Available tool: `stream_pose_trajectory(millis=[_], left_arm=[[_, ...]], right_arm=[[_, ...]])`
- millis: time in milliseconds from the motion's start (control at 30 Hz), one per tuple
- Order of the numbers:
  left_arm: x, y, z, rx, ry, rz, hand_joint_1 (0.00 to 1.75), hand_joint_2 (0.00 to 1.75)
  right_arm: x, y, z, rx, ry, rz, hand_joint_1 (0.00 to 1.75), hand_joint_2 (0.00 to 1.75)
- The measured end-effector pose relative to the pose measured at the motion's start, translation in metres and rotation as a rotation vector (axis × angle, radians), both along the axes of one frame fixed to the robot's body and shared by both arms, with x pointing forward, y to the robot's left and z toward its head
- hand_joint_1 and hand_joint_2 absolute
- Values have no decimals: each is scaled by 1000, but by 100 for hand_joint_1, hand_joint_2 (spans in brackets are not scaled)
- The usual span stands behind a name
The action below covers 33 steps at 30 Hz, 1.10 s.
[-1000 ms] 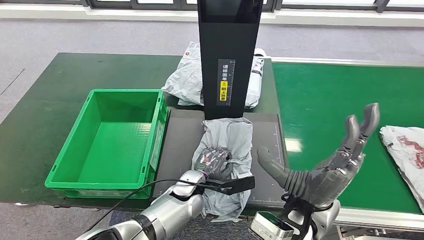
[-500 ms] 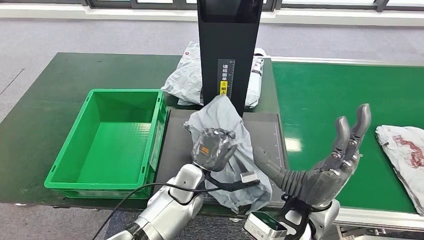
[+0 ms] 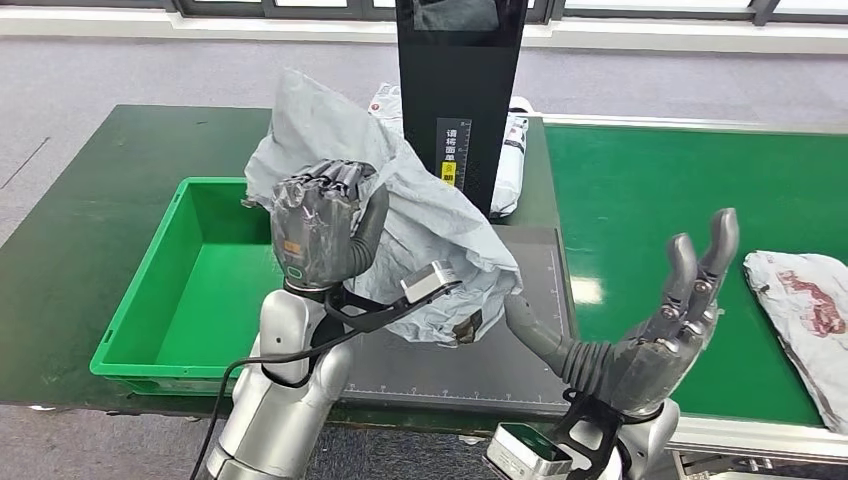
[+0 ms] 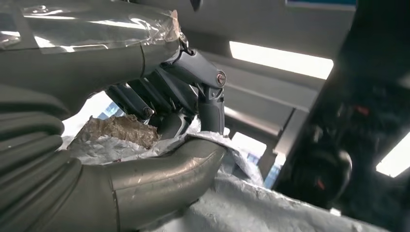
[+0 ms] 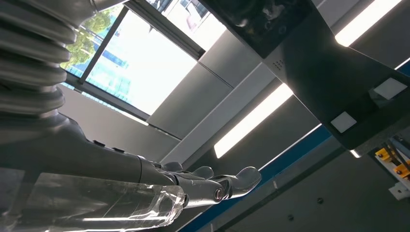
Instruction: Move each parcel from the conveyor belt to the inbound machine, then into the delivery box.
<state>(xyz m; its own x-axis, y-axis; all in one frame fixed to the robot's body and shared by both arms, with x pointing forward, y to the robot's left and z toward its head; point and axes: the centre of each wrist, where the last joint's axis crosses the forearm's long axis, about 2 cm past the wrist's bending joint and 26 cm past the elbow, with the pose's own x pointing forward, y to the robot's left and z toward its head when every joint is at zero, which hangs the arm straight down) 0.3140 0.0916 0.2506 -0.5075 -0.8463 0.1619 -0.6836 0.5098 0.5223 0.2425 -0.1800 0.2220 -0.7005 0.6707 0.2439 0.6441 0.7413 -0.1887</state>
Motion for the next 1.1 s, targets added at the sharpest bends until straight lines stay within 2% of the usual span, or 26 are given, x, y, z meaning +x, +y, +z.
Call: stream_pose_trajectory(millis=[133, 233, 367, 533, 700, 733, 833, 867, 1100], left_arm=[[-2, 12, 11, -27, -49, 25, 175, 175], [1, 26, 9, -48, -43, 60, 175, 175], [13, 55, -8, -63, 21, 142, 175, 175], [40, 102, -35, -70, 139, 289, 175, 175], [48, 132, -63, -115, 265, 398, 175, 175], [49, 135, -67, -127, 289, 414, 156, 175], [49, 141, -80, -152, 347, 445, 25, 175], [49, 142, -83, -156, 360, 450, 0, 175], [50, 138, -91, -181, 395, 421, 0, 175]], right_arm=[[0, 0, 0, 3, -2, 0, 0, 175], [0, 0, 1, 5, -3, 0, 0, 175], [0, 0, 1, 1, -3, 0, 0, 175], [0, 0, 1, 8, -3, 4, 0, 175], [0, 1, 0, 22, 0, 13, 0, 175], [0, 2, 0, 25, 2, 16, 0, 175], [1, 3, -2, 28, 11, 24, 0, 175], [2, 4, -3, 27, 15, 26, 0, 175], [5, 7, -11, 21, 50, 38, 0, 175]])
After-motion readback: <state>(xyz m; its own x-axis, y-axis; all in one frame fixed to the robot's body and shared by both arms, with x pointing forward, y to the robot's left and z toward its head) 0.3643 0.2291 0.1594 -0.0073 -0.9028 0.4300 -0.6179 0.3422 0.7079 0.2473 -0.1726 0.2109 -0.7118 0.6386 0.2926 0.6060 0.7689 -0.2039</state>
